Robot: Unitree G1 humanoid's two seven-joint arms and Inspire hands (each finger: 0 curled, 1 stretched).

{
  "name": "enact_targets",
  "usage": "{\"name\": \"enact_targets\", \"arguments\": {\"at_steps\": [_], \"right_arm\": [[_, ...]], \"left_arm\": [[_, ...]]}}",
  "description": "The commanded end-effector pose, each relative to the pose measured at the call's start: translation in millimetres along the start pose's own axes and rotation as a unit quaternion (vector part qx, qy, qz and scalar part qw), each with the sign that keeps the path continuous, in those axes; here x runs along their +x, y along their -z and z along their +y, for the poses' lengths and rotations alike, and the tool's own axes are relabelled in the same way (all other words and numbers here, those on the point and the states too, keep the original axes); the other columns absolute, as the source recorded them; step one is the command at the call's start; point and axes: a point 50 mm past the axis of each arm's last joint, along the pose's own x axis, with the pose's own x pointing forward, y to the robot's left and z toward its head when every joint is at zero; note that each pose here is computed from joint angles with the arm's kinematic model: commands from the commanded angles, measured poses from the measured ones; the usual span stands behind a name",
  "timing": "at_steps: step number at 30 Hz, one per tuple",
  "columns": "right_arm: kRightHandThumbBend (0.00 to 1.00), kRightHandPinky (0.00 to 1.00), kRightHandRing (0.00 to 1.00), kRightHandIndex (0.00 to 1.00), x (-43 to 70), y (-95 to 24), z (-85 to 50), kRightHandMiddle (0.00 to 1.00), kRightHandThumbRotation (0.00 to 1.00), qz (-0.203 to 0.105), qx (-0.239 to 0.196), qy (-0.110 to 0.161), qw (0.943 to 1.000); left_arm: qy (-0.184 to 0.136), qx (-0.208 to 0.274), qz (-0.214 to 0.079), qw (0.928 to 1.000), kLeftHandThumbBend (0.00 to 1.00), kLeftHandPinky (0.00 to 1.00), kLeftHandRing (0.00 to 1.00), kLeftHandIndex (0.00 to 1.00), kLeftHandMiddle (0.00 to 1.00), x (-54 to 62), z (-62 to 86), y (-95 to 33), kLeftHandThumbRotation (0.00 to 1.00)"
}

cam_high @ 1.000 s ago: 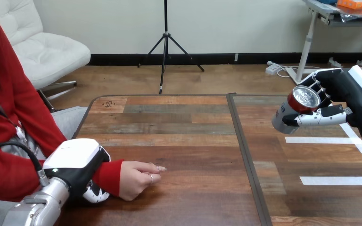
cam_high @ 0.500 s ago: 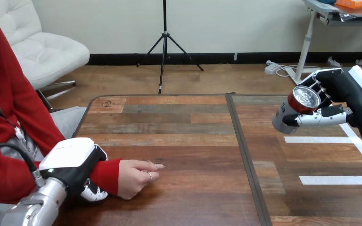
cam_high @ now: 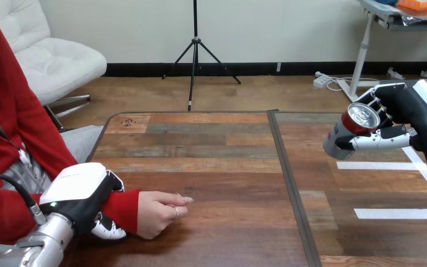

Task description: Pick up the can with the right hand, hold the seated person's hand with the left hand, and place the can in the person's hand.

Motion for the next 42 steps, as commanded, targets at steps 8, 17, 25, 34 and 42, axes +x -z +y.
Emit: {"name": "enact_targets", "arguments": {"at_steps": [8,17,25,34,42], "right_arm": [[0.74,0.33,0.36,0.49,17.9,-29.3,-11.5,0.43,0.0,-0.047,0.016,0.033,0.9982],[0.73,0.36,0.39,0.49,23.8,-34.7,-5.3,0.45,0.0,-0.058,0.016,0.029,0.9978],[0.73,0.34,0.38,0.49,30.5,-44.3,2.8,0.44,0.0,-0.066,0.029,0.025,0.9971],[0.71,0.34,0.38,0.48,37.0,-57.1,11.4,0.43,0.0,-0.088,0.041,0.013,0.9952],[0.72,0.34,0.37,0.48,41.9,-69.9,18.9,0.42,0.0,-0.104,0.049,0.004,0.9933]], "left_arm": [[-0.134,0.002,-0.061,0.9891,0.8,0.21,0.28,0.33,0.34,1.0,67.5,-16.1,0.0],[-0.165,-0.008,-0.079,0.983,0.8,0.21,0.27,0.32,0.33,0.4,86.7,-23.5,0.0],[-0.19,-0.014,-0.096,0.977,0.82,0.22,0.28,0.33,0.34,1.5,101.9,-31.9,0.0],[-0.209,-0.017,-0.112,0.9712,0.84,0.22,0.27,0.33,0.33,5.0,113.6,-40.7,0.0],[-0.224,-0.021,-0.121,0.9668,0.84,0.21,0.26,0.32,0.32,7.8,121.6,-49.0,0.0]]}}
